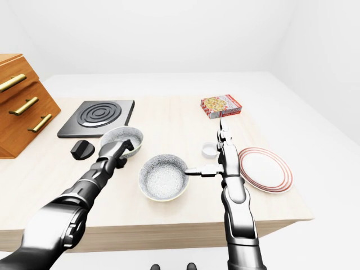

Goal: Pick the akita bowl from table center and place it on the plate.

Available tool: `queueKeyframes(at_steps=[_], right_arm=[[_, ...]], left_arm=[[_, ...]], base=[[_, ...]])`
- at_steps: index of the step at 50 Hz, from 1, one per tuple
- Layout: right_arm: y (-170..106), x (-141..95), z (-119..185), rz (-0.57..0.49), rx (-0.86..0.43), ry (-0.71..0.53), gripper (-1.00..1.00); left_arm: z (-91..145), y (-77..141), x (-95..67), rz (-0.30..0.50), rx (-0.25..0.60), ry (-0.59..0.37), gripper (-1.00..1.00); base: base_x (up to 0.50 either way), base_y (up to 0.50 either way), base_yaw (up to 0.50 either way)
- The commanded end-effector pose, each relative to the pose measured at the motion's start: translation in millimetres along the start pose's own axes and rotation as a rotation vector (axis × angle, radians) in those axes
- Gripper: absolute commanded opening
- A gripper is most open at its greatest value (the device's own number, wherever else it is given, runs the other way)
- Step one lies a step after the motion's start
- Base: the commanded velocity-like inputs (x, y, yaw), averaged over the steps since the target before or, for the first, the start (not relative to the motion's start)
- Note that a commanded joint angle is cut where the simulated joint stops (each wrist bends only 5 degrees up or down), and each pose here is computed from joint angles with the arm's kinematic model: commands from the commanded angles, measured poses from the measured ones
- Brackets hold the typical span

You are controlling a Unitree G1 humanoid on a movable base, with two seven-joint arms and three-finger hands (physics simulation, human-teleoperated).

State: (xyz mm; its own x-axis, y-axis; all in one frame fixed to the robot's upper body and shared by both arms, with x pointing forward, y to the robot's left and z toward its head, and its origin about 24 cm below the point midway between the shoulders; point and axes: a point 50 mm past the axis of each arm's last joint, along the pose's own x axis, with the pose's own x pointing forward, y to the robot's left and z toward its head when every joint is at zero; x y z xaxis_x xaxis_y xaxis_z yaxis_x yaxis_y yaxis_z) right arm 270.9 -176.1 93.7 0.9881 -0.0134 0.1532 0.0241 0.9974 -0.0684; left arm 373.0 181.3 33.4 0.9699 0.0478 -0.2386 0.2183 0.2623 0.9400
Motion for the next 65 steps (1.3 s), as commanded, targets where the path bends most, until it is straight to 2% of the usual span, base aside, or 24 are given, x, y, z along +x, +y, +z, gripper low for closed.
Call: queueKeyframes(at_steps=[1, 12, 15, 16, 19, 23, 32, 35, 38, 43, 55, 65], right_arm=[[-1, 0, -3, 0.0, -0.002, 0.015, 1.0], [0, 1, -2, 0.0, -0.003, 0.007, 1.0], [-1, 1, -1, -0.004, -0.003, 0.005, 1.0], [-1, 1, -1, -0.003, -0.003, 0.005, 1.0], [-1, 0, -1, -0.002, -0.002, 0.004, 1.0], [-2, -1, -3, -0.005, 0.0, 0.013, 1.0], [-2, 5, 7, 0.008, -0.056, -0.024, 1.0], [-1, 14, 16, 0.03, -0.108, -0.059, 1.0], [0, 28, 31, 0.059, -0.192, -0.107, 1.0], [3, 47, 51, 0.103, -0.276, -0.167, 1.0], [22, 75, 51, 0.228, -0.416, -0.112, 1.0], [40, 87, 48, 0.308, -0.494, -0.075, 1.0]], left_arm=[[4, -3, 0.2, -0.031, 0.024, -0.004, -1.0], [4, -1, 1.1, -0.047, 0.021, 0.006, -1.0], [3, 5, 2.2, 0.002, 0.043, -0.007, -1.0], [-4, 3, 0.2, 0.012, 0.047, 0.002, -1.0], [-10, 22, 3.1, 0.08, 0.078, 0.006, -1.0], [-10, 40, 5.8, 0.139, 0.076, -0.002, -1.0], [1, 57, 3.5, 0.185, 0.076, -0.077, -1.0], [10, 63, -1.5, 0.185, 0.05, -0.125, -1.0], [32, 73, -19.9, 0.182, 0.042, -0.24, -1.0], [55, 89, -41.7, 0.19, 0.036, -0.345, -1.0], [84, 94, -65.9, 0.171, 0.076, -0.448, -1.0], [95, 90, -75.8, 0.145, 0.095, -0.482, -1.0]], base=[[0.0, 0.0, 0.0], [0.0, 0.0, 0.0], [0.0, 0.0, 0.0], [0.0, 0.0, 0.0], [0.0, 0.0, 0.0], [0.0, 0.0, 0.0], [0.0, 0.0, 0.0], [0.0, 0.0, 0.0], [0.0, 0.0, 0.0], [0.0, 0.0, 0.0], [0.0, 0.0, 0.0], [0.0, 0.0, 0.0]])
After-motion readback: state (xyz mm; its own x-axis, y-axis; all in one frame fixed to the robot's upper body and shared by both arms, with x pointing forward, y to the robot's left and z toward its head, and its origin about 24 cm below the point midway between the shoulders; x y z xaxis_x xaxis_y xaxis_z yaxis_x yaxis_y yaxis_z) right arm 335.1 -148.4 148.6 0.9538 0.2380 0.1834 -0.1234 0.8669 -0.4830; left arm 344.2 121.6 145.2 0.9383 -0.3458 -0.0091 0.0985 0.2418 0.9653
